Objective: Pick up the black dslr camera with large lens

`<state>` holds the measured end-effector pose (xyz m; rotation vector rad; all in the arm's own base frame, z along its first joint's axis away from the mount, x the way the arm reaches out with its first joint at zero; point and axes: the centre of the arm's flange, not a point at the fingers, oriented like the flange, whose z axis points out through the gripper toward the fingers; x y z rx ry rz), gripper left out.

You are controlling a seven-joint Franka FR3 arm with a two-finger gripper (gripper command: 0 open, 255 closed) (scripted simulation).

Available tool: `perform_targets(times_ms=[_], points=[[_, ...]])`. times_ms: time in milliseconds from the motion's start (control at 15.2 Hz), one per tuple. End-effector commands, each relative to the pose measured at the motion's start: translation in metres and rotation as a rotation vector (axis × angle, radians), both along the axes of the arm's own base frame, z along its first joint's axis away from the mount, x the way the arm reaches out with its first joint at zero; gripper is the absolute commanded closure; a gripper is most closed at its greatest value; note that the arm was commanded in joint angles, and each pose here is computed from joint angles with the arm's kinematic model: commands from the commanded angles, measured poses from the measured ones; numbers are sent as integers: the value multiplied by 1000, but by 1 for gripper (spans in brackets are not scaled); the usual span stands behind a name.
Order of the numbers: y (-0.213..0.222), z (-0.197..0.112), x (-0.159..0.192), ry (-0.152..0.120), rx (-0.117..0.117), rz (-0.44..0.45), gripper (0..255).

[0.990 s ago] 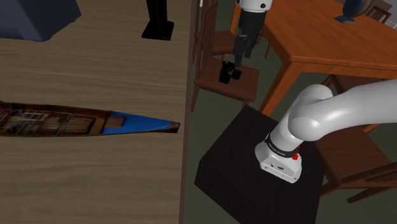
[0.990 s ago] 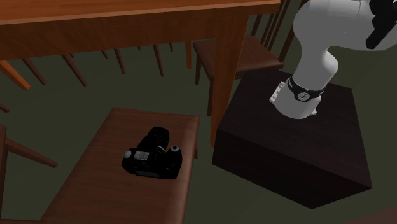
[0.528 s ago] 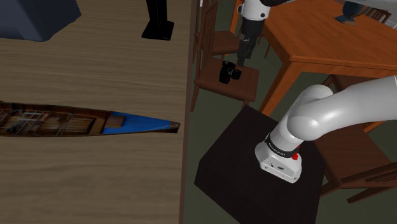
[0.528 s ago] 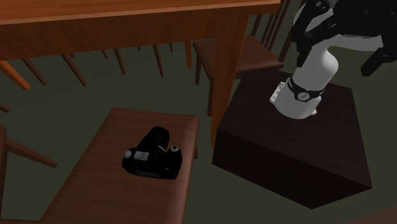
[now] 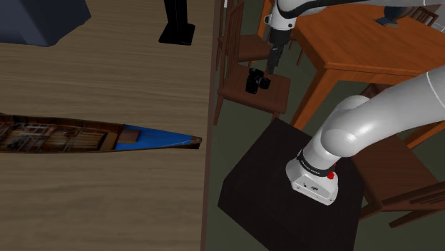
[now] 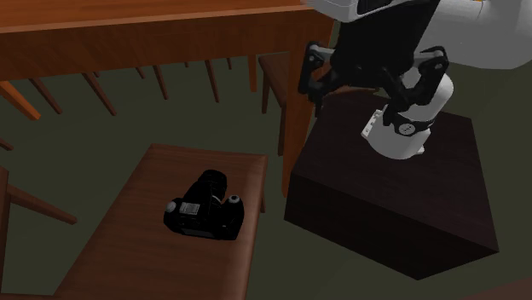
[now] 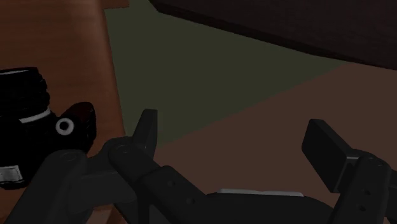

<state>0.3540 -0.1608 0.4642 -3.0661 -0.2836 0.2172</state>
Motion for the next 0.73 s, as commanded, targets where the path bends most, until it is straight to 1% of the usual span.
perform_targets(times_ms=[0, 660], points=[[-22, -12, 6, 2, 3, 23, 0], [-128, -77, 55, 16, 19, 130, 0]])
